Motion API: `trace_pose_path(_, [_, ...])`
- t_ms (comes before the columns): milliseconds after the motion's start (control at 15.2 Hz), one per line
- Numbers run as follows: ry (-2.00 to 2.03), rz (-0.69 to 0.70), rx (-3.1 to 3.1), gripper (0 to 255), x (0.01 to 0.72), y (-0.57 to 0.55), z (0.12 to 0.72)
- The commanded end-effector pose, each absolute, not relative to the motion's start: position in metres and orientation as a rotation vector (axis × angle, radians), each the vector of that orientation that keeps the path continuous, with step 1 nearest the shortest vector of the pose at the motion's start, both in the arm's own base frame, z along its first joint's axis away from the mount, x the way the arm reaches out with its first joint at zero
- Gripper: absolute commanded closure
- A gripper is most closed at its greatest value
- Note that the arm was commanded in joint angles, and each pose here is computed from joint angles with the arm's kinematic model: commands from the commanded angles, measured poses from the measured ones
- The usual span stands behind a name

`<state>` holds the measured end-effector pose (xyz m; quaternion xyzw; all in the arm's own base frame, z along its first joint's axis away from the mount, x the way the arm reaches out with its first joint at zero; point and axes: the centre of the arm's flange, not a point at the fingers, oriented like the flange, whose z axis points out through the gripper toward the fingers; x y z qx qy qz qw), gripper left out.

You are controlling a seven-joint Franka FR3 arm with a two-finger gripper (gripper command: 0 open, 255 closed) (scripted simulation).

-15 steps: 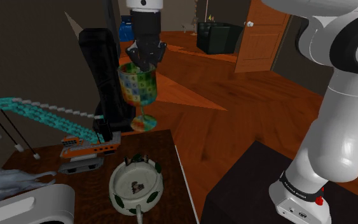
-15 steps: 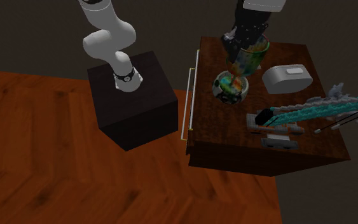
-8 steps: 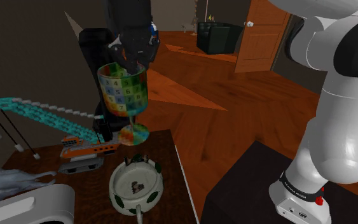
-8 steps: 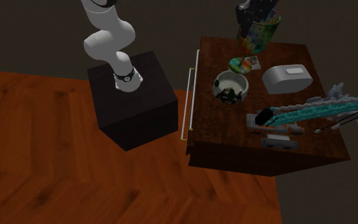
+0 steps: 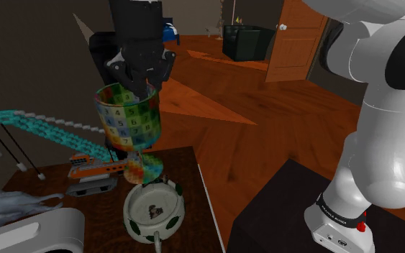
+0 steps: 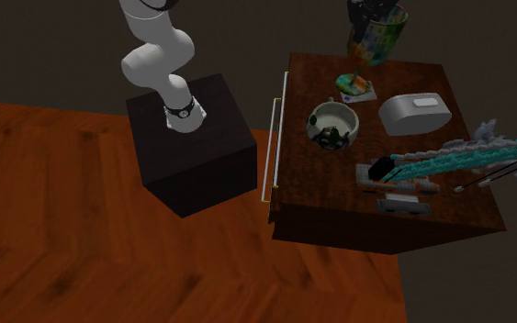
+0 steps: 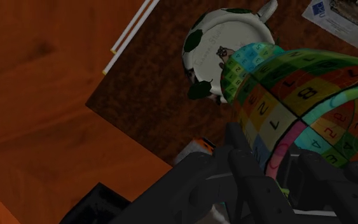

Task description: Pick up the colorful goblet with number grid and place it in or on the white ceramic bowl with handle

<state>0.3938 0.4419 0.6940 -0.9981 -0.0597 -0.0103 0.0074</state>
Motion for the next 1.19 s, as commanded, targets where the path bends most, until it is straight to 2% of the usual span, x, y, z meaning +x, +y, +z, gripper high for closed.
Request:
trace_pose_path(0, [-0.186,-0.033,-3.12,255,0.393,0.442,0.684])
trace_pose_path(1122, [-0.186,-0.033,-3.12,255,0.393,0.442,0.594])
